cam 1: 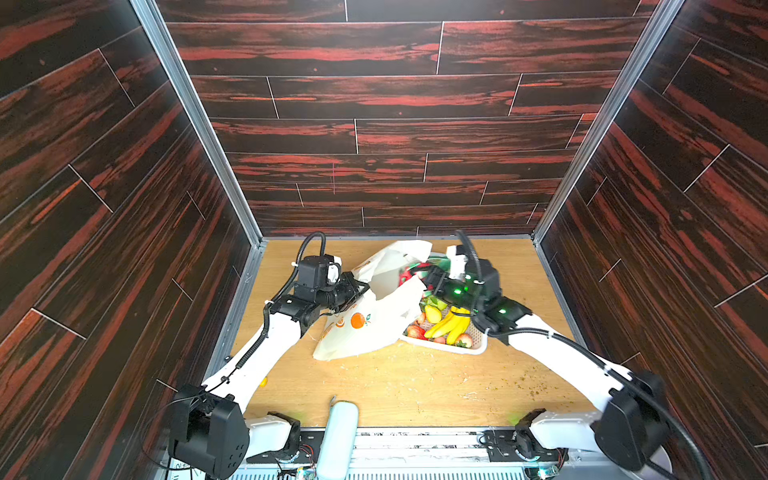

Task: Place the fake fruits into the plastic bag and tie a complex knot
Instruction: 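Lift the dragon fruit into the bag mouth and open the right gripper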

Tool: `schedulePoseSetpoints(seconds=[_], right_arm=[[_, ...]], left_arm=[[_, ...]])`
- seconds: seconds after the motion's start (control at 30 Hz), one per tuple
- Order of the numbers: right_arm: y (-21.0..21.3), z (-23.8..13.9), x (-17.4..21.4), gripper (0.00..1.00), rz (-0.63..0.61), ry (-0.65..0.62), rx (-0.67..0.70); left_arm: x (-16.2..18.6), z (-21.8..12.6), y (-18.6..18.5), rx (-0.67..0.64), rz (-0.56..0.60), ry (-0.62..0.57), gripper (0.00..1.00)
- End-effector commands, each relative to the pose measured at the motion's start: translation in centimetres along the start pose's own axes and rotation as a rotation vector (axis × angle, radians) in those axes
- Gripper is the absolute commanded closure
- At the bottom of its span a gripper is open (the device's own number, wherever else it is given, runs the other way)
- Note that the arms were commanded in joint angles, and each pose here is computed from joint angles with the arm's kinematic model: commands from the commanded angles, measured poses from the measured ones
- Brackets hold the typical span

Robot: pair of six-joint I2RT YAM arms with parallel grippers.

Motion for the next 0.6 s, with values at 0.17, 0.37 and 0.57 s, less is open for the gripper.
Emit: schedulePoseSetpoints(seconds=[0.17, 0.37, 0.57], right_arm=[[2.4, 4.0, 0.4, 0.3, -0.159, -0.045, -0.076], [2.0, 6.3, 2.0, 0.29, -0.307, -0.011, -0.065], [1.1, 7.6, 3.2, 0.28, -0.392, 0.055, -0.06]], left_arm=[[-0.5, -0.9, -1.4, 0.047, 0.026, -0.017, 1.0], [-0.6, -1.1, -1.6, 0.049, 0.027, -0.022, 1.0], [-0.6, -1.3, -1.6, 0.042, 0.027, -0.029, 1.0]])
Point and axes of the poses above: each gripper's point midway between its finger pads, its own z axis out along the fingers, its own y axis along the line the jaws close on, x = y × z, the point moved 9 cm from there along -z, back along the fingers, and after that the axes turned 8 degrees about z, right-handed, at the moved point
